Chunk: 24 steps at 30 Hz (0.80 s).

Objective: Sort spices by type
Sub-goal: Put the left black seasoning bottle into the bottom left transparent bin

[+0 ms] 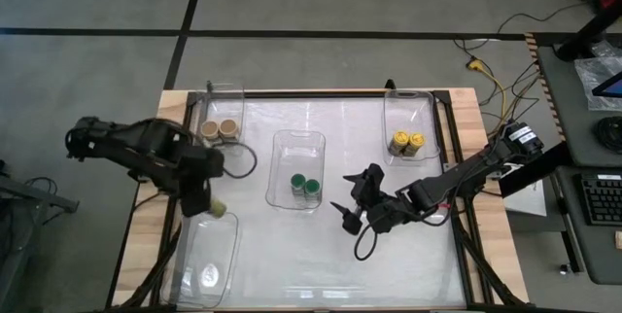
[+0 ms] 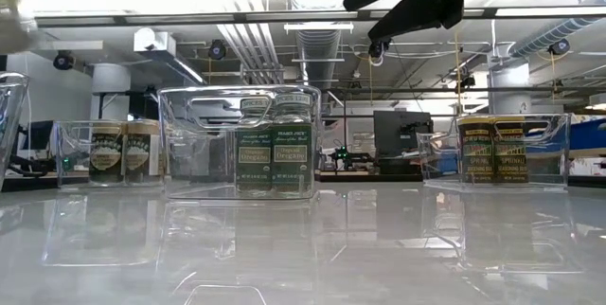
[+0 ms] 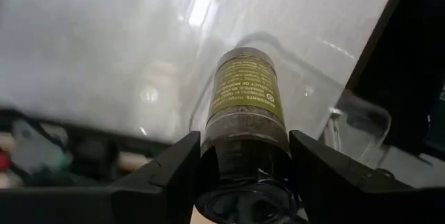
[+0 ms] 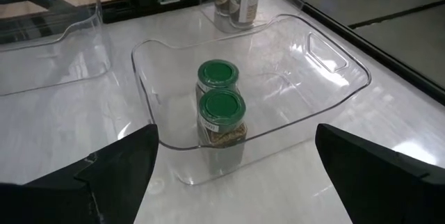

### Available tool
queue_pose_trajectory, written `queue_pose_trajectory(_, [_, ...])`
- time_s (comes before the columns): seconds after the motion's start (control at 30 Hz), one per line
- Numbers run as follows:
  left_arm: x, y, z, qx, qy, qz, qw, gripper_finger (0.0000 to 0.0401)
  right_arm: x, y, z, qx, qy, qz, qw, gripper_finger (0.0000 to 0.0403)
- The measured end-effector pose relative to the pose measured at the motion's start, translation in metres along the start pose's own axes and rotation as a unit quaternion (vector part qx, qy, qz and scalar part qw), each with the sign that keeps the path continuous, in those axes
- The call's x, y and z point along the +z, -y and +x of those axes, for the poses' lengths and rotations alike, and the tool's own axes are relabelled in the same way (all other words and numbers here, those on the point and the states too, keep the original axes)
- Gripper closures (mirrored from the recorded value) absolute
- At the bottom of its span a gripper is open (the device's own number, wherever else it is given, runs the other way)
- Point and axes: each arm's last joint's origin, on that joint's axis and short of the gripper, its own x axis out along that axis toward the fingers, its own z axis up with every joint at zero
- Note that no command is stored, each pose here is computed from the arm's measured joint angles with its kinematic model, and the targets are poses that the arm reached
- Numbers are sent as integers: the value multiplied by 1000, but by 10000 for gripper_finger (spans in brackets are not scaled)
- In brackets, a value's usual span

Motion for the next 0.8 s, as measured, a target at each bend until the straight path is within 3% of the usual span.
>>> queue_pose_trajectory(0.23, [-19,3,42,4,-67,-71,995,217,-1,0,0,-1,-2,-23,1000,24])
queue_pose_trajectory(0.37, [-22,12,61,1,-91,-82,992,217,-1,1,0,-2,-1,-42,999,24])
queue_pose_trajectory(0.8, [-19,31,93,62,-146,-136,978,217,-2,1,1,-3,-2,-98,995,24])
